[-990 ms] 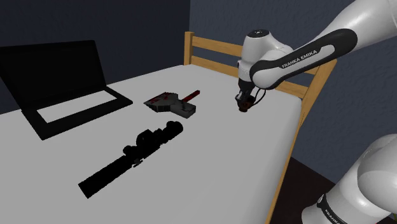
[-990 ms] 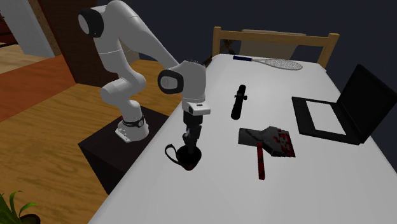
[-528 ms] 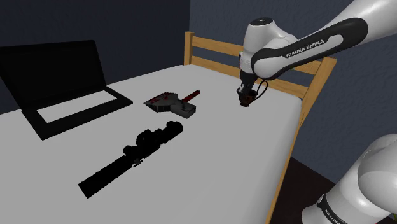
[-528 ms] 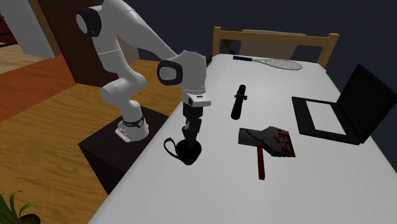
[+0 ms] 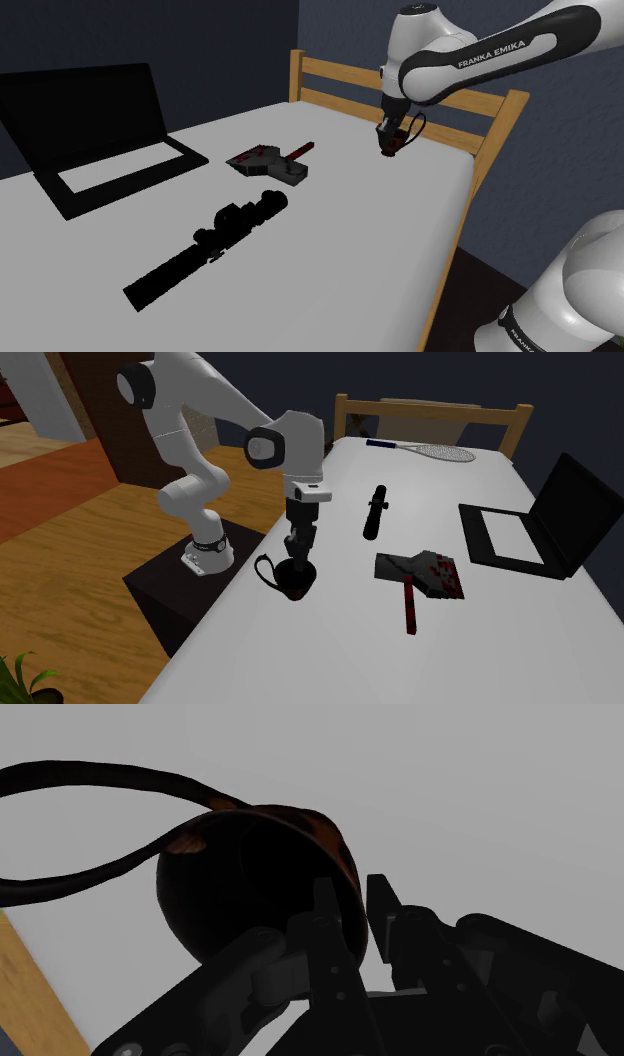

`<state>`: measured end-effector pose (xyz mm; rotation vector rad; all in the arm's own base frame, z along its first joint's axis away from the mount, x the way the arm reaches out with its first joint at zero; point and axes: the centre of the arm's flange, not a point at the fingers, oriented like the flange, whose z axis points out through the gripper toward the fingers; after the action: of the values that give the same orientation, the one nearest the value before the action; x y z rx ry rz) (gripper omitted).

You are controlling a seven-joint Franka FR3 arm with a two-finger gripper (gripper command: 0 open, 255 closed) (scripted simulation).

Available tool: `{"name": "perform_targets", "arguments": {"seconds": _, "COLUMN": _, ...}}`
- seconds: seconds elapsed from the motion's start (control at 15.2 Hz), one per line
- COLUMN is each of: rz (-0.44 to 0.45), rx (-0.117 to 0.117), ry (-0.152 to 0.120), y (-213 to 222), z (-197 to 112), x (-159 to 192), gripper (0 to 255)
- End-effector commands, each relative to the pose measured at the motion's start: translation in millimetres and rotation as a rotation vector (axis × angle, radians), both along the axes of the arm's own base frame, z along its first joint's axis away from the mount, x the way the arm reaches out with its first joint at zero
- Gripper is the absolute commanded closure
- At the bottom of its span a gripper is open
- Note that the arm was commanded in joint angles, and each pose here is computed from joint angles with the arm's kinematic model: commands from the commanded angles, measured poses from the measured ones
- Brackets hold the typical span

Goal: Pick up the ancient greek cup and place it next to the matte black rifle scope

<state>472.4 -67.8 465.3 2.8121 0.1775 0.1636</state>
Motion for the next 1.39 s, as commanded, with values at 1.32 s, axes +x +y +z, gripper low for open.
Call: {"name": "perform_targets", "arguments": {"seconds": 1.32, "rz": 0.000, "rx": 0.000, "ry": 0.000, "y": 0.9, "z": 116.4, "x": 1.0, "gripper": 255}}
